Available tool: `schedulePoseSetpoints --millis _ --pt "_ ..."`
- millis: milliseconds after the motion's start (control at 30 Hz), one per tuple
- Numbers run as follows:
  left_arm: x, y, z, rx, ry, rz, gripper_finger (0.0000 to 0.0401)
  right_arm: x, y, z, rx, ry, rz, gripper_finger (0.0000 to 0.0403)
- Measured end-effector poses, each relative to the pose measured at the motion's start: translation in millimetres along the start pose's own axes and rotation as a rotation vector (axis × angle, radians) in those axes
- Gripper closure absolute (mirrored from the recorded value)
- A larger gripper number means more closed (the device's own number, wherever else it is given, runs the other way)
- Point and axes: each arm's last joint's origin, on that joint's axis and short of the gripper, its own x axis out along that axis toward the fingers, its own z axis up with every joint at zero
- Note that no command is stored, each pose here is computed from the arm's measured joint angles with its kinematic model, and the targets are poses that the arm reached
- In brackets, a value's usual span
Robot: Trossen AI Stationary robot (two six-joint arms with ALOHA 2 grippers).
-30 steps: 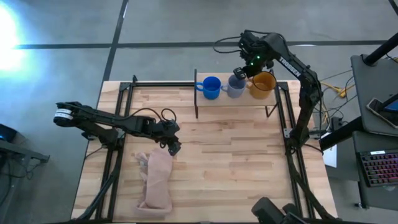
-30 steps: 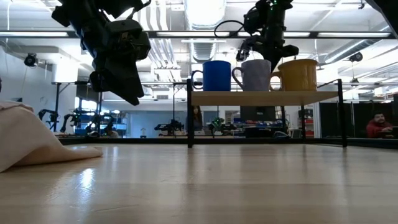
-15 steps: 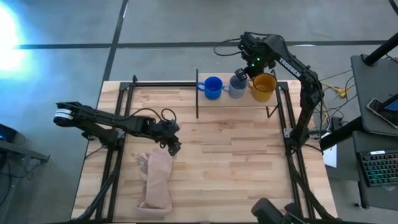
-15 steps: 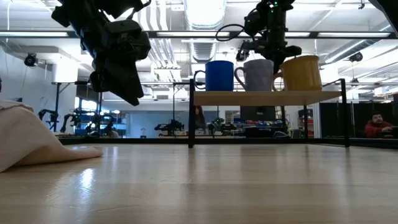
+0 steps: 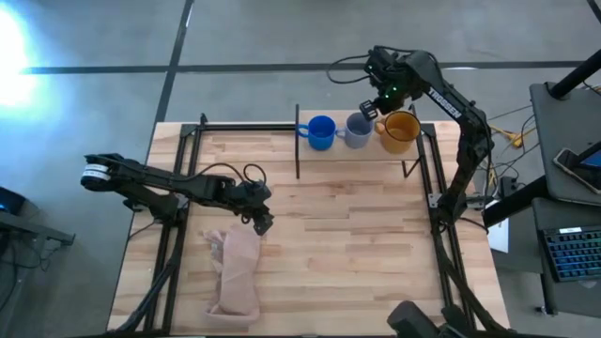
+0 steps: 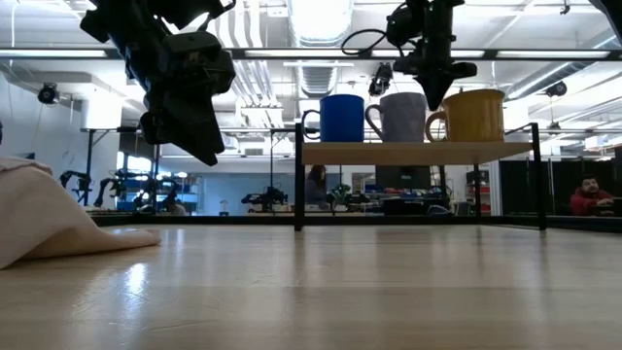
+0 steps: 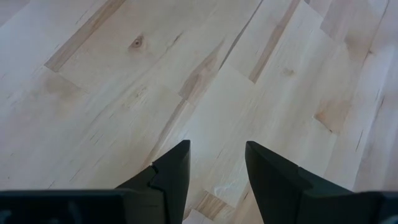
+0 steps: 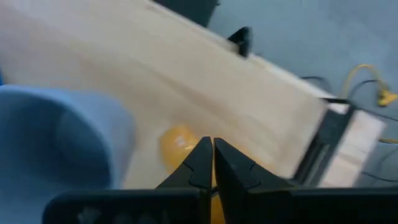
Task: Stack small to large cups/mugs on shelf
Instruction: Put the brown mug on the shelf
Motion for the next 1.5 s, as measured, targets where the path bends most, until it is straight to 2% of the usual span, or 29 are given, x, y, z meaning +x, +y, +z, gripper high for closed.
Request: schedulePoseSetpoints --millis 167,333,533,767,967,1100,1200,1300,1433,1500 --pt "0.0 0.0 0.0 0.000 0.000 0.000 0.0261 5.6 -8.2 1.6 0.018 0.006 -0.052 0.0394" --pt "0.0 0.0 -0.1 0.000 0.001 0.000 0.0261 15.2 -10.3 0.9 0.021 0.056 0.002 0.0394" --pt "0.0 0.1 -0.2 0.000 0.002 0.001 0.0261 26.6 -8.4 -3.3 0.000 0.113 0.002 0.0394" --pt "0.0 0.2 -0.2 0.000 0.002 0.002 0.0261 25.4 -6.3 -2.4 -0.003 0.100 0.014 0.0394" --pt "0.1 0.3 -0.4 0.000 0.003 0.002 0.0261 10.7 -5.5 10.0 0.021 -0.056 0.019 0.0394" --pt "0.7 1.0 -1.5 0.000 0.007 0.005 0.0261 -4.9 -7.4 11.7 0.089 -0.104 0.028 0.0394" --pt "1.5 2.0 -2.8 0.000 0.012 0.008 0.0261 -15.5 -8.5 3.3 0.127 -0.064 0.003 0.0394" --pt "1.5 2.0 -2.9 0.001 0.012 0.008 0.0261 -27.0 -0.9 -5.5 0.115 -0.106 -0.012 0.0394" --pt "1.5 1.8 -2.6 0.039 0.009 0.006 0.0261 -47.5 13.4 -23.7 0.057 -0.149 0.035 0.0394" --pt "1.5 1.7 -2.2 0.043 0.006 0.004 0.0261 -57.3 21.4 -33.8 0.020 -0.143 0.130 0.0394"
